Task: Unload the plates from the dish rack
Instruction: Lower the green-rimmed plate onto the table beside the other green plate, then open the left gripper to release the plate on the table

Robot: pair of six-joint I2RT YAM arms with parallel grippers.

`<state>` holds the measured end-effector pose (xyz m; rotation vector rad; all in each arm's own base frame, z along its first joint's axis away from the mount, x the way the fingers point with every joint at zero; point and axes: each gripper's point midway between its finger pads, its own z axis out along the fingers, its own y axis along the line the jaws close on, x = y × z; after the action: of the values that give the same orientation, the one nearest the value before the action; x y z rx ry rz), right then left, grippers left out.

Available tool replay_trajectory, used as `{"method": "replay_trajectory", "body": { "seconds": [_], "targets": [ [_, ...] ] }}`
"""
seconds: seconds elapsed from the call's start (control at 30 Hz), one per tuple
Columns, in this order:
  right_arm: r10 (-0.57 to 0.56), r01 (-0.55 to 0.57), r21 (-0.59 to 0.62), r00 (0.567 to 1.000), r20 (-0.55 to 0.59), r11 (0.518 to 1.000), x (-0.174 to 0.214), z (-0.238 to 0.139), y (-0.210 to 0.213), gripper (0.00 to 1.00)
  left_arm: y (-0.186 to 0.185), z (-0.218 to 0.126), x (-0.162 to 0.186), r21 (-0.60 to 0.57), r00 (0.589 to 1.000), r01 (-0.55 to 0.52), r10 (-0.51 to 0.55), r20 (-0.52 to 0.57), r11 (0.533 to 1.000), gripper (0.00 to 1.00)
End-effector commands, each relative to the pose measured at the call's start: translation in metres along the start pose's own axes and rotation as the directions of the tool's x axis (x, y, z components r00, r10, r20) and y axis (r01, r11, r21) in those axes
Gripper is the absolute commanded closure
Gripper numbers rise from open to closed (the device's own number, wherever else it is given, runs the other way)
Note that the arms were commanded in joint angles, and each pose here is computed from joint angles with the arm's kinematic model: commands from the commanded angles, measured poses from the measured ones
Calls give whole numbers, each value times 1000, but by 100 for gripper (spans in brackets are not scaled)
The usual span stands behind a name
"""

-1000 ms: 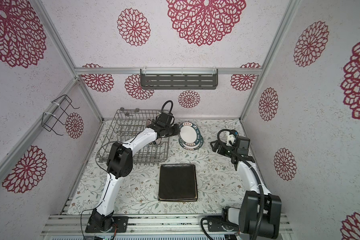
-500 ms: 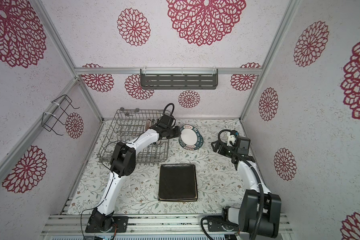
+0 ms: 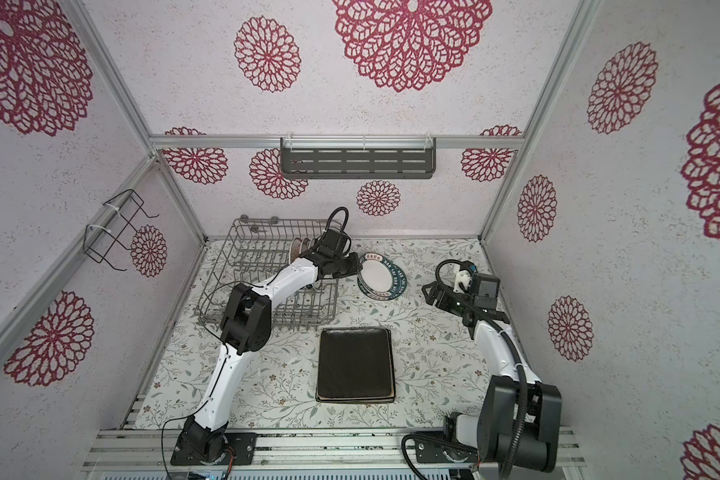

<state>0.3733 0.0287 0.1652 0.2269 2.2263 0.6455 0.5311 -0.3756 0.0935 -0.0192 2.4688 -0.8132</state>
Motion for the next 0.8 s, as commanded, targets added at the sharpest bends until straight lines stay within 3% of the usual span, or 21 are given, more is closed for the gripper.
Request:
{"method": "replay_trajectory", "body": {
  "seconds": [0.0,0.77],
  "targets": [
    [-29,29,5,999,23,1000,-8,-2,0,10,-3,2,-4,17,1000,10,-10,10,1000,84],
    [-24,24,5,1000,15,1000,-11,5,-4,9,27,16,19,-92,998,16,-21,-52,996,61]
  ]
}}
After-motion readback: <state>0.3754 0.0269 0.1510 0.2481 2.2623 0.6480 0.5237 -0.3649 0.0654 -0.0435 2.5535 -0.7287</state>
